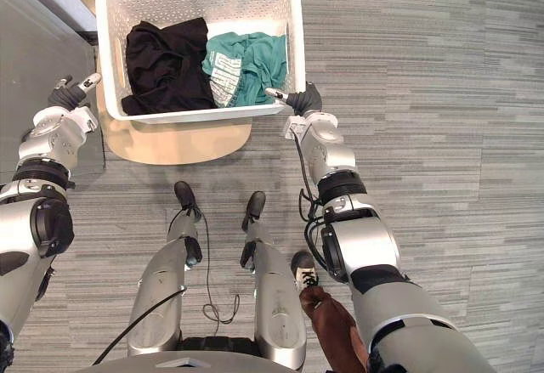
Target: Pick up the laundry basket with both hands and put the clothes into the washing machine.
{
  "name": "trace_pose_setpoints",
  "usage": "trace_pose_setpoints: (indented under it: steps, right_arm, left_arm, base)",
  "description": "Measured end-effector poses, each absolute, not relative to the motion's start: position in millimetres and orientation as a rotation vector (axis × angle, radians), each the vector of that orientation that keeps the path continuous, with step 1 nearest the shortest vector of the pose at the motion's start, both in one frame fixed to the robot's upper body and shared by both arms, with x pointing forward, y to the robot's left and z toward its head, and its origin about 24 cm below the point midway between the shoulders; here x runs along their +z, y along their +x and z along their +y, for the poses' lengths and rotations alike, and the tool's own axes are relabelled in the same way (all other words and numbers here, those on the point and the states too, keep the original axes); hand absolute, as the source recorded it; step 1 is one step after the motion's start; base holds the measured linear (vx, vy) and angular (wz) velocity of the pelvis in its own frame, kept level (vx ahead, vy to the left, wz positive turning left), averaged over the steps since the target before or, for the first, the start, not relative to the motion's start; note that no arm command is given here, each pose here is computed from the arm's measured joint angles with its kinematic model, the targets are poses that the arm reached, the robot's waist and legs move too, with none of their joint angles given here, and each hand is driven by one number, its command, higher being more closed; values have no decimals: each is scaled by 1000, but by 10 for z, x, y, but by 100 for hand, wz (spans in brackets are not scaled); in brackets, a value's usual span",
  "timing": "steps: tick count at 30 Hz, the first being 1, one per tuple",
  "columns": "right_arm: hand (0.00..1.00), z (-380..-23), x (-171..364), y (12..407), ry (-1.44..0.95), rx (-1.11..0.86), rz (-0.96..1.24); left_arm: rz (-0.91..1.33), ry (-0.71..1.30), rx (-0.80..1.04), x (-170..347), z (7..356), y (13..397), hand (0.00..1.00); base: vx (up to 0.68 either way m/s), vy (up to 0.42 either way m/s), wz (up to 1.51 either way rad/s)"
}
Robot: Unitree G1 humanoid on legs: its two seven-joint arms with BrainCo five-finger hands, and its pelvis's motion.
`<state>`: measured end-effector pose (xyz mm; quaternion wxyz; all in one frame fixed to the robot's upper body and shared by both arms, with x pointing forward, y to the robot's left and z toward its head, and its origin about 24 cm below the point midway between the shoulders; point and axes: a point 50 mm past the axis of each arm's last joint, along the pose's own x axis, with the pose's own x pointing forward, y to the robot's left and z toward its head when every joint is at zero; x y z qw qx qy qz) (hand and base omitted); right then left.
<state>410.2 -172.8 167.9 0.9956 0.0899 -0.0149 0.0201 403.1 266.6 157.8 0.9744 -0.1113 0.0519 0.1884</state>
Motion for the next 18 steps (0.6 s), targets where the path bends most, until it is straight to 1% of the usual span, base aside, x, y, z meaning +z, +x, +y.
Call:
trace_pose_setpoints:
  steps: [5,9,11,14,15,16,18]
  right_arm:
    - [0,-1803,1462,4045,177,29,24]
    - [0,-1853,1271,3932,150,56,48]
    - [0,-1899,1093,3827,126,58,76]
    - [0,-2017,636,3546,82,55,176]
    - [0,-2080,464,3416,65,43,218]
    - [0,-2120,387,3355,63,35,238]
    - [0,-2298,181,3159,73,-20,291]
  left_arm:
    - [208,-211,370,1144,2633,3917,0]
    - [270,-142,365,681,2694,3648,0]
    - [317,-117,347,443,2633,3513,0]
    - [370,-75,304,108,2463,3278,0]
    - [388,-50,287,-23,2393,3161,0]
    - [397,-35,280,-83,2365,3104,0]
    - [444,18,256,-289,2313,2872,0]
  base:
    - [30,15,8]
    - [18,-24,2]
    - [43,-34,7]
    - [64,-34,22]
    - [94,-16,20]
    - [138,-8,18]
    - [146,7,10]
